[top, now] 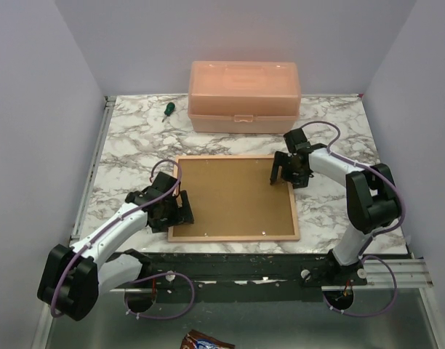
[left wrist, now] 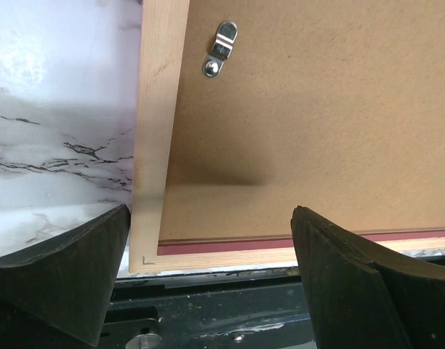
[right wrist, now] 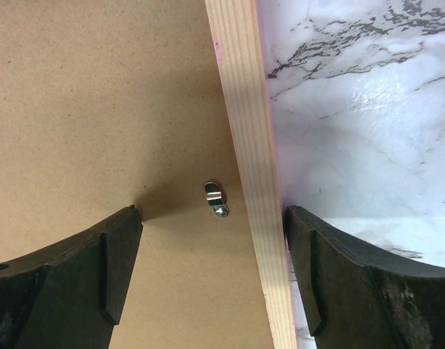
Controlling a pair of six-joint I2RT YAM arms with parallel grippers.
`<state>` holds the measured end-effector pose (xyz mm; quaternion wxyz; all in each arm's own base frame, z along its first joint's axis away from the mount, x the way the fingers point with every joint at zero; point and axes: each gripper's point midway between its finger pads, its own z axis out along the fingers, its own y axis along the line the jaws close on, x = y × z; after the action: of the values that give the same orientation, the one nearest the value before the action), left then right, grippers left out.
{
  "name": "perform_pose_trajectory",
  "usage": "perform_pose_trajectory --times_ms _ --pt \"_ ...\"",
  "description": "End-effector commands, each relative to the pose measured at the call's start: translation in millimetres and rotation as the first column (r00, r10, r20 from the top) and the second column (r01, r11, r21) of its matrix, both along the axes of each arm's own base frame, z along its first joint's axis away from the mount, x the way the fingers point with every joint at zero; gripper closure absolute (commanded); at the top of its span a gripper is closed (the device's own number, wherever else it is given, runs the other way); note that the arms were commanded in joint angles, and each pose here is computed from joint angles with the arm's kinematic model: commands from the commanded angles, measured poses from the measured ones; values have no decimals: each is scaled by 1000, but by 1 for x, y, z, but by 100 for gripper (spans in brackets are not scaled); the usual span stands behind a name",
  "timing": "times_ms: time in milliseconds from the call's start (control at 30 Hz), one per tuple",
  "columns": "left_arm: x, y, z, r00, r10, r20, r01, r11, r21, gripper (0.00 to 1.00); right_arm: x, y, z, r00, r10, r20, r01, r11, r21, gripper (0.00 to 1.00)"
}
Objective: Put the photo into the frame
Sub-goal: Adjust the photo frame at the center of the board, then install the photo frame at the center of the board.
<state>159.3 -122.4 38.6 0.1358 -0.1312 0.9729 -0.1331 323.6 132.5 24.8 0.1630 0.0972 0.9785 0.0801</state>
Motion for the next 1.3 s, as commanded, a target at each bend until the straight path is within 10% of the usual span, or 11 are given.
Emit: perform_pose_trajectory --times_ms 0,567,967,1267 --pt "22 -3 13 998 14 59 -15 1000 13 6 11 -7 -5 1000 -25 5 26 997 -72 15" --pt "27 -2 -7 1000 -26 14 25 999 43 10 26 -22 -19 999 -44 -3 43 986 -161 43" --pt "26 -2 -9 999 -36 10 36 999 40 13 25 -29 -29 997 -69 -15 65 981 -183 99" --pt "25 -12 5 996 -61 61 63 998 -28 21 11 -29 -19 998 -69 -4 67 986 -154 100"
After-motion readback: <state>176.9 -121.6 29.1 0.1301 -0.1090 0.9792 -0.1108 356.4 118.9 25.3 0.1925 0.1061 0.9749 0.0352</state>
